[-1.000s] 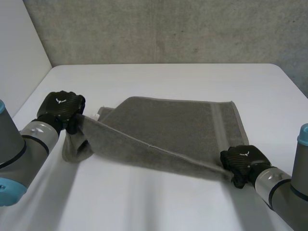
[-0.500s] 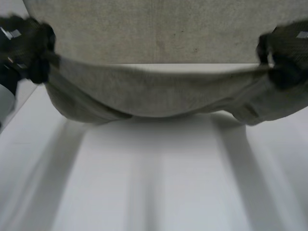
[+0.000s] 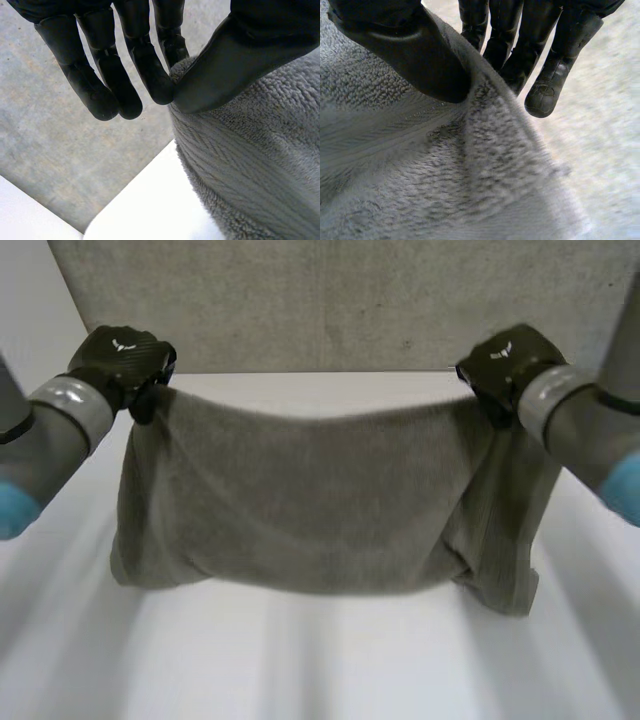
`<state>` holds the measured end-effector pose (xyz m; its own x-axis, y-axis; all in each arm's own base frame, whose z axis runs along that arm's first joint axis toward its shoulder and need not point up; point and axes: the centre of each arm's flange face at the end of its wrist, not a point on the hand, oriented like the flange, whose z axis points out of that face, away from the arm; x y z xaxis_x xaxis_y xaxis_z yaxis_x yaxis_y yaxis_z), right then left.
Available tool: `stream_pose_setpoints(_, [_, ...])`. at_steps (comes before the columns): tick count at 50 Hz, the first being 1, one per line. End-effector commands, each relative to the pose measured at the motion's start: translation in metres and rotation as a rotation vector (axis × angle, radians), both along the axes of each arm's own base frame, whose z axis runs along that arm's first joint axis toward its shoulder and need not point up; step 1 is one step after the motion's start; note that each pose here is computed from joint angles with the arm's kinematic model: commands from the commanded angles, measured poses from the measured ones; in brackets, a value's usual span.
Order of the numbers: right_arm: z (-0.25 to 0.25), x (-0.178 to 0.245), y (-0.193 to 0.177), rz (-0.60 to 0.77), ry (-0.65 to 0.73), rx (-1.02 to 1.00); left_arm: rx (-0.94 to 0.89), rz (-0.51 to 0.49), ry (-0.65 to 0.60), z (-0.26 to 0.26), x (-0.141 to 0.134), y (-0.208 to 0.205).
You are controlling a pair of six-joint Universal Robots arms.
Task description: Fold the towel.
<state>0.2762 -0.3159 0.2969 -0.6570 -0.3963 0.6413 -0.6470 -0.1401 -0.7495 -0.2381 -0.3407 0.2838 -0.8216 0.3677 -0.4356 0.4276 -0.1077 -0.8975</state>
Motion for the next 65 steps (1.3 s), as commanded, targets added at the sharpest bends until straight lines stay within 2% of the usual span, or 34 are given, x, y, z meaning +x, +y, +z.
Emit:
stream_pose_setpoints(1, [0.068,0.01,-0.04,-0.079,-0.239,-0.511,-0.276,0.098,0.075,0.065,-0.002,-0.033])
stream_pose_setpoints(2, [0.088,0.011,-0.038,-0.076,-0.293,-0.633,-0.368,0.126,0.143,0.088,-0.001,-0.036])
stream_pose_setpoints(3, [0.089,0.011,-0.038,-0.076,-0.294,-0.634,-0.369,0.126,0.144,0.088,-0.001,-0.036])
stream_pose_setpoints(5, [0.131,0.004,-0.02,-0.069,-0.382,-0.824,-0.508,0.149,0.291,0.122,0.002,-0.036])
stream_pose_setpoints(6, [0.131,0.004,-0.02,-0.069,-0.382,-0.825,-0.509,0.149,0.292,0.122,0.002,-0.036])
stream_pose_setpoints(7, [0.139,0.003,-0.013,-0.056,-0.388,-0.849,-0.554,0.143,0.357,0.136,0.006,-0.032])
stream_pose_setpoints(9, [0.139,0.003,-0.01,-0.035,-0.378,-0.842,-0.582,0.131,0.406,0.147,0.009,-0.028])
stream_pose_setpoints(12, [0.126,0.003,-0.01,-0.01,-0.334,-0.77,-0.528,0.125,0.431,0.137,0.011,-0.027])
stream_pose_setpoints(14, [0.115,0.003,-0.011,-0.004,-0.305,-0.707,-0.478,0.122,0.419,0.123,0.01,-0.027])
stream_pose_setpoints(16, [0.086,0.004,-0.012,0.003,-0.243,-0.561,-0.373,0.107,0.373,0.088,0.009,-0.027])
stream_pose_setpoints(19, [0.067,0.005,-0.013,0.009,-0.209,-0.484,-0.312,0.097,0.347,0.067,0.008,-0.027])
stream_pose_setpoints(21, [0.031,0.007,-0.014,0.022,-0.156,-0.357,-0.194,0.076,0.302,0.026,0.009,-0.022])
stream_pose_setpoints(22, [0.031,0.007,-0.014,0.022,-0.155,-0.357,-0.194,0.076,0.302,0.026,0.009,-0.022])
stream_pose_setpoints(24, [-0.006,0.007,-0.013,0.052,-0.116,-0.25,-0.109,0.062,0.274,-0.01,0.01,-0.015])
stream_pose_setpoints(30, [-0.064,0.007,-0.005,0.079,-0.055,-0.087,-0.023,0.055,0.224,-0.06,0.012,-0.002])
stream_pose_setpoints(32, [-0.098,0.004,-0.001,0.076,-0.02,0.009,0.011,0.052,0.142,-0.09,0.014,0.008])
stream_pose_setpoints(33, [-0.099,0.004,-0.001,0.076,-0.02,0.009,0.011,0.052,0.141,-0.09,0.014,0.008])
stream_pose_setpoints(35, [-0.124,0.001,0.006,0.074,0.008,0.084,0.029,0.047,0.038,-0.11,0.017,0.02])
stream_pose_setpoints(37, [-0.131,-0.001,0.011,0.072,0.015,0.109,0.038,0.044,-0.01,-0.117,0.019,0.026])
stream_pose_setpoints(41, [-0.136,-0.005,0.019,0.068,0.023,0.133,0.068,0.027,-0.081,-0.131,0.022,0.039])
stream_pose_setpoints(43, [-0.12,-0.01,0.029,0.066,0.013,0.111,0.073,-0.006,-0.108,-0.13,0.023,0.052])
stream_pose_setpoints(49, [-0.094,-0.024,0.045,0.041,-0.005,0.069,0.038,-0.036,-0.099,-0.112,0.03,0.07])
stream_pose_setpoints(53, [-0.069,-0.04,0.069,0.028,-0.01,0.046,-0.017,-0.031,-0.085,-0.09,0.041,0.09])
stream_pose_setpoints(59, [-0.057,-0.06,0.098,0.027,0.047,0.126,-0.066,-0.015,-0.073,-0.068,0.055,0.113])
stream_pose_setpoints(65, [-0.051,-0.072,0.099,0.048,0.1,0.165,-0.05,-0.06,-0.072,-0.064,0.054,0.122])
